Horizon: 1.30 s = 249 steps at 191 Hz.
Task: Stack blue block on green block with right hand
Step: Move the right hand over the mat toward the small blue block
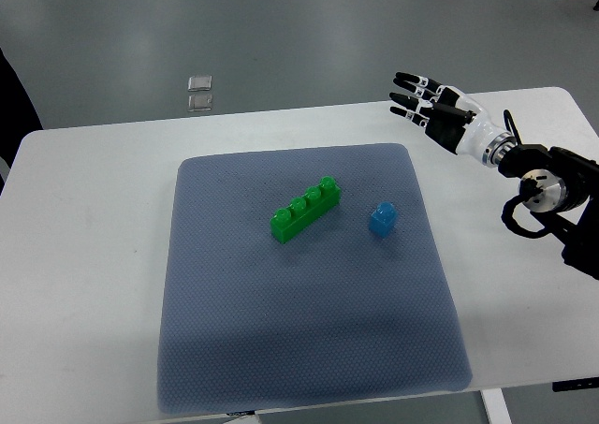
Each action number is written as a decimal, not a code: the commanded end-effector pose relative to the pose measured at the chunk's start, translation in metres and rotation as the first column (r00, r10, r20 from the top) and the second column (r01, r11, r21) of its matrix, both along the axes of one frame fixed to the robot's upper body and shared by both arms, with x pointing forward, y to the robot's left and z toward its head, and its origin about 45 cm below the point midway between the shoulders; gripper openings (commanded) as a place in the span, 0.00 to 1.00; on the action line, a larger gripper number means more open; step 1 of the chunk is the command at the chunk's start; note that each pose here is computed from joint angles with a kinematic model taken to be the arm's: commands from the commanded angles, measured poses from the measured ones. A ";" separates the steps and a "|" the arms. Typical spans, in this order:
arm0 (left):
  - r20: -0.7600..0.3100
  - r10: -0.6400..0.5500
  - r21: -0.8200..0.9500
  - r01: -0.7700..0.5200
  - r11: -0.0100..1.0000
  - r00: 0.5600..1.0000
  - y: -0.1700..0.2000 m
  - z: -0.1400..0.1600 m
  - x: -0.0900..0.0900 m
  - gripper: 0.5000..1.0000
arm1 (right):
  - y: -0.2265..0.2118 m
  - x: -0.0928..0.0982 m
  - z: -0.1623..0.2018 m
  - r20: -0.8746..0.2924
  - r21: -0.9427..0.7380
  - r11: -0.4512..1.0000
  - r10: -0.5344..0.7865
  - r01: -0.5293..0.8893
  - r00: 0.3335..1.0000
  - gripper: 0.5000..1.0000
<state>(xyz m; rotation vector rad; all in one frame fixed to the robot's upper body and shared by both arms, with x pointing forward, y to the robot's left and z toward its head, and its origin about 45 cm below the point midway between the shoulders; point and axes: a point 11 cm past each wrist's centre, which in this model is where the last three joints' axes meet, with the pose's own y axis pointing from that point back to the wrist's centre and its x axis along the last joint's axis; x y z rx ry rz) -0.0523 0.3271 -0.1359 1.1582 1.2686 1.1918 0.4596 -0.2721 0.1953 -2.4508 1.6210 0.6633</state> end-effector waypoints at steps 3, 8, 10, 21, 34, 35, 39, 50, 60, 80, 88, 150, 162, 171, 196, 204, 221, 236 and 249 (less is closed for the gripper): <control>0.000 0.000 -0.001 0.000 1.000 1.000 0.000 0.000 0.000 1.00 | 0.000 0.000 0.000 0.000 -0.001 1.000 0.001 -0.001 1.000 0.86; 0.002 0.001 0.001 -0.001 1.000 1.000 0.000 0.000 0.000 1.00 | 0.000 0.000 0.001 0.001 -0.002 1.000 0.000 0.000 1.000 0.86; 0.001 0.002 0.001 -0.002 1.000 1.000 0.000 0.000 -0.001 1.00 | -0.001 0.000 0.001 0.002 -0.002 1.000 -0.001 0.001 1.000 0.86; 0.001 0.002 0.001 -0.002 1.000 1.000 0.000 0.000 -0.001 1.00 | -0.001 0.000 0.001 0.002 -0.002 1.000 -0.001 0.001 1.000 0.86; -0.003 -0.001 -0.002 0.001 1.000 1.000 -0.001 0.000 -0.001 1.00 | 0.000 0.000 0.001 0.002 -0.004 1.000 0.003 -0.003 1.000 0.86; -0.003 -0.001 -0.002 0.001 1.000 1.000 -0.001 0.000 -0.001 1.00 | 0.000 0.000 0.001 0.002 -0.004 1.000 0.003 -0.003 1.000 0.86; -0.004 -0.001 -0.004 0.001 1.000 1.000 -0.001 0.000 -0.002 1.00 | 0.000 0.001 0.001 0.003 -0.004 1.000 0.001 -0.001 1.000 0.86; -0.004 -0.001 -0.008 0.001 1.000 1.000 -0.003 0.000 -0.002 1.00 | 0.000 0.001 0.002 0.004 -0.006 1.000 0.003 -0.003 1.000 0.86; -0.002 0.001 -0.010 -0.001 1.000 1.000 -0.003 0.000 -0.001 1.00 | 0.001 0.001 0.003 0.010 -0.017 1.000 0.010 -0.010 1.000 0.86; -0.002 -0.003 0.002 0.003 1.000 1.000 0.001 0.000 0.000 1.00 | -0.002 0.001 0.008 0.027 -0.055 0.998 0.029 -0.028 0.999 0.86; -0.002 -0.003 0.002 0.003 1.000 1.000 0.001 0.000 0.000 1.00 | -0.003 0.003 0.013 0.040 -0.073 0.997 0.041 -0.038 0.998 0.86; -0.003 -0.005 0.000 0.005 1.000 1.000 0.000 0.000 0.000 1.00 | -0.018 -0.004 0.032 0.102 -0.149 0.969 0.211 -0.195 0.972 0.85; -0.002 -0.003 0.001 0.003 1.000 1.000 0.000 0.000 0.000 1.00 | -0.024 -0.006 0.037 0.108 -0.177 0.959 0.243 -0.222 0.964 0.85; -0.002 -0.003 -0.001 0.003 1.000 1.000 0.000 0.000 0.000 1.00 | -0.028 -0.007 0.039 0.106 -0.200 0.951 0.261 -0.237 0.959 0.85; -0.002 -0.003 -0.002 0.003 1.000 1.000 -0.001 0.000 0.000 1.00 | -0.051 -0.010 0.041 0.090 -0.321 0.918 0.276 -0.234 0.957 0.85; -0.002 -0.003 -0.001 0.003 1.000 1.000 0.000 0.000 0.000 1.00 | -0.058 -0.011 0.043 0.094 -0.358 0.905 0.281 -0.231 0.955 0.86; -0.002 -0.003 0.001 0.003 1.000 1.000 0.000 0.000 0.000 1.00 | -0.063 -0.009 0.052 0.119 -0.422 0.877 0.305 -0.230 0.945 0.85; -0.002 -0.003 -0.001 0.003 1.000 1.000 0.000 0.000 0.000 1.00 | -0.061 -0.008 0.056 0.128 -0.481 0.842 0.342 -0.243 0.931 0.85; -0.002 -0.003 -0.001 0.003 1.000 1.000 0.000 0.000 0.000 1.00 | -0.055 -0.008 0.060 0.133 -0.529 0.807 0.385 -0.263 0.913 0.85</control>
